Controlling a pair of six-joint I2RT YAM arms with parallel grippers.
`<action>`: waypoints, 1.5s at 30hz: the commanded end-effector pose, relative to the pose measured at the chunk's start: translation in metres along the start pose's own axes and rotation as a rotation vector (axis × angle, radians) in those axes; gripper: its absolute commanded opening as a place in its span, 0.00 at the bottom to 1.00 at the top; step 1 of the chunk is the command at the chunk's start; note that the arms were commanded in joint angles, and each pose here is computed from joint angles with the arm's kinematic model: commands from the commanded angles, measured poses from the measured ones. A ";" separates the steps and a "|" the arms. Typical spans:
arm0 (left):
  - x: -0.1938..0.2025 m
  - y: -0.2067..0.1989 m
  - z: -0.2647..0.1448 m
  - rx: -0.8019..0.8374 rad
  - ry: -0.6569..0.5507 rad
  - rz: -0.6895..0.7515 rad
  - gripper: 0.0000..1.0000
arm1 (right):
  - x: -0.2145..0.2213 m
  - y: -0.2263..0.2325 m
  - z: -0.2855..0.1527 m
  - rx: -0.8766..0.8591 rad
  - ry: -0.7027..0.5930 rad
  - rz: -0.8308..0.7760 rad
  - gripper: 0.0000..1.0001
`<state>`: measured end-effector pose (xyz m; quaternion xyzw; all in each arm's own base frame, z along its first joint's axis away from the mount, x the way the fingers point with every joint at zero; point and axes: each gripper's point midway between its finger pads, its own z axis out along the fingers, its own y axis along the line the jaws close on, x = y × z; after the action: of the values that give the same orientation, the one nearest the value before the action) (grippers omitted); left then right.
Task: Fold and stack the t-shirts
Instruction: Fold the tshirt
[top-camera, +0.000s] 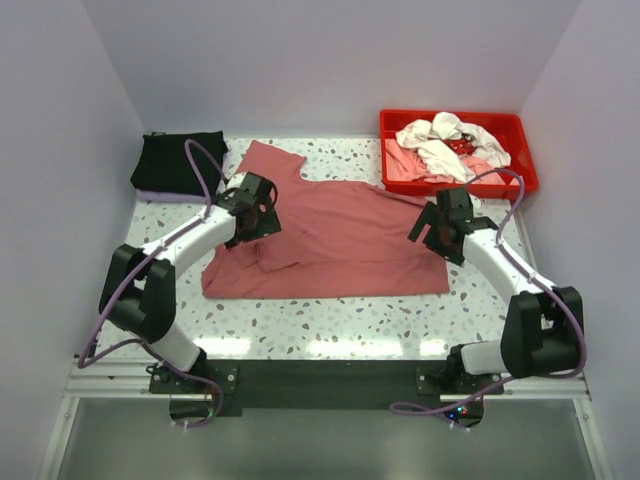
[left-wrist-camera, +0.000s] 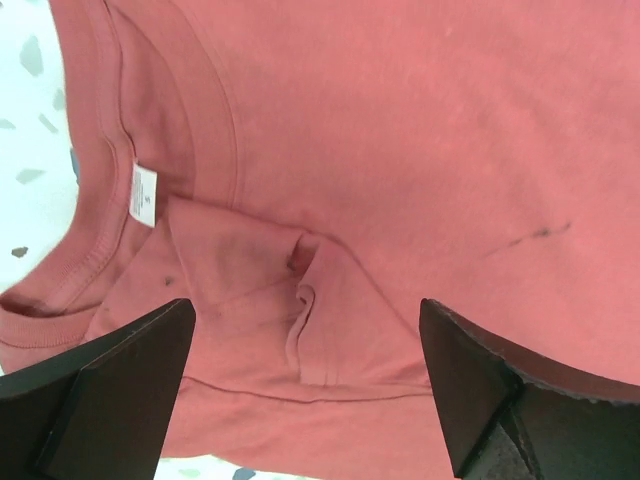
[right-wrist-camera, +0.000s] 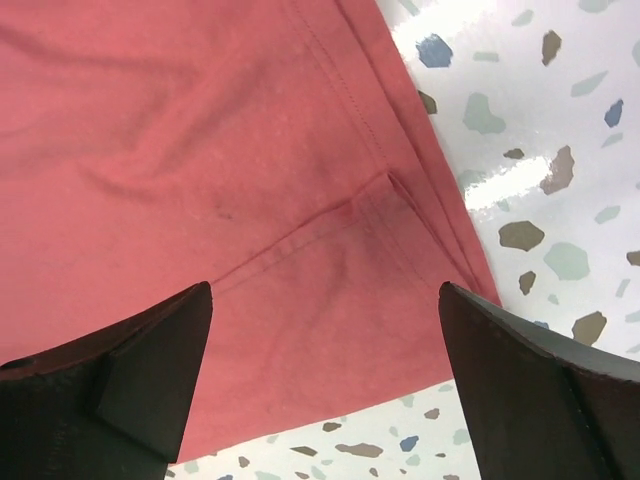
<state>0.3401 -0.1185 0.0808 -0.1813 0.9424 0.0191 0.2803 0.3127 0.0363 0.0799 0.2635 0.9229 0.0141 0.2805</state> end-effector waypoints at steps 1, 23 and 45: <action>-0.046 -0.011 -0.019 0.047 -0.128 -0.064 1.00 | -0.028 0.017 -0.019 -0.094 -0.096 -0.035 0.99; 0.036 0.013 0.004 0.152 -0.015 -0.103 0.68 | 0.054 0.062 -0.040 -0.457 0.060 -0.387 0.99; 0.041 0.049 0.027 0.044 -0.002 -0.132 0.42 | 0.057 0.047 -0.035 -0.388 0.073 -0.402 0.99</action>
<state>0.2917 -0.0857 0.0311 -0.2332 0.9349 -0.0224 0.2667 0.2779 0.1152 0.0863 0.0210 0.9461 0.1594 0.2811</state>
